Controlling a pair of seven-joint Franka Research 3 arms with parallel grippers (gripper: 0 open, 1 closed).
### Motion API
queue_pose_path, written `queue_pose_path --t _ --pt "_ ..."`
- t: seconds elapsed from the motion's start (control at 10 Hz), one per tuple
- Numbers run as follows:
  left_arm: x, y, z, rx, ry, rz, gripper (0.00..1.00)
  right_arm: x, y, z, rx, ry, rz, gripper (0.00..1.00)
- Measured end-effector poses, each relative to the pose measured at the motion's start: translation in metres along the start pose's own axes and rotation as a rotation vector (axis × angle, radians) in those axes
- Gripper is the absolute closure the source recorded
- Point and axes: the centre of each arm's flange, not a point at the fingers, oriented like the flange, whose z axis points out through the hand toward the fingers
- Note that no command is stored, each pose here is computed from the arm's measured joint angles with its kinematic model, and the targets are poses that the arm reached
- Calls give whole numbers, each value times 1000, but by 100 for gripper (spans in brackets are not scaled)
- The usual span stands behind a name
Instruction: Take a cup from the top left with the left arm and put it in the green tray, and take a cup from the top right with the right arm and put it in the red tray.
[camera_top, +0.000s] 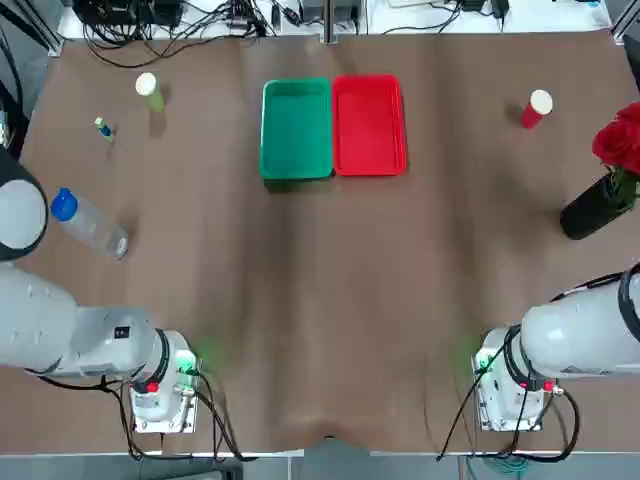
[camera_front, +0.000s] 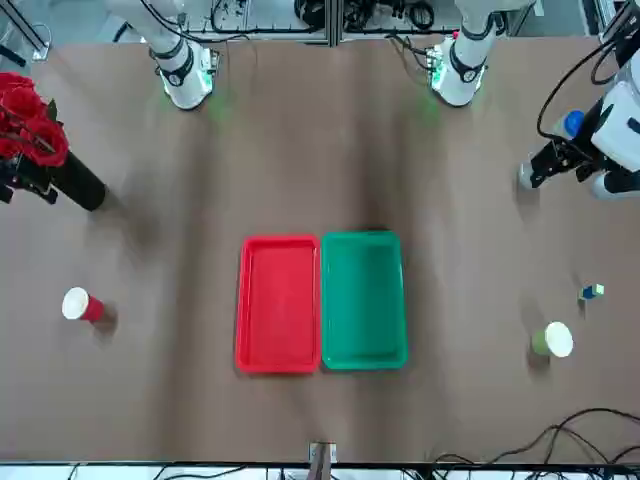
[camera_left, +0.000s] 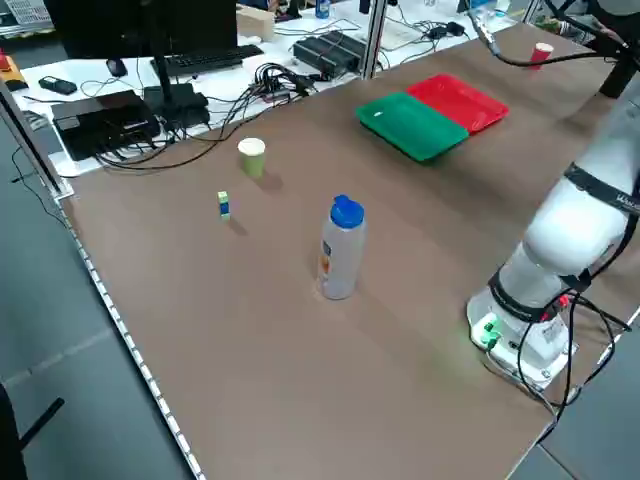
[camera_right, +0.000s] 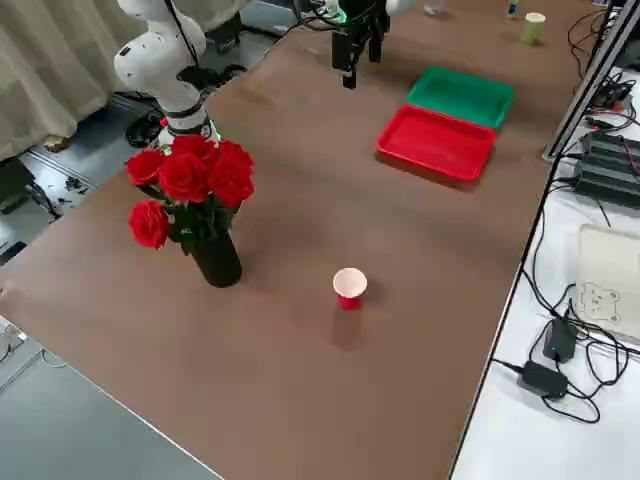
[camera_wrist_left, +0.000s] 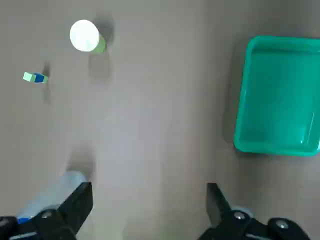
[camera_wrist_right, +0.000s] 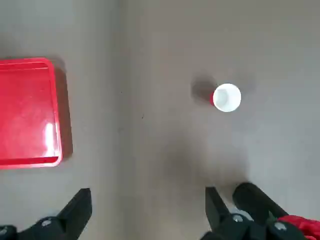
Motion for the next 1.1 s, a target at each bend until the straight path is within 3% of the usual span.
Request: queue_pose_path --t 0.5,0.7,1.1 --pt "16 -1 20 4 2 7 0 0 0 0 -1 0 0 0" --pt "56 -16 68 21 27 -15 0 0 0 0 -1 0 0 0" --pt "124 -100 160 32 53 -112 0 0 2 3 -3 -6 5 0"
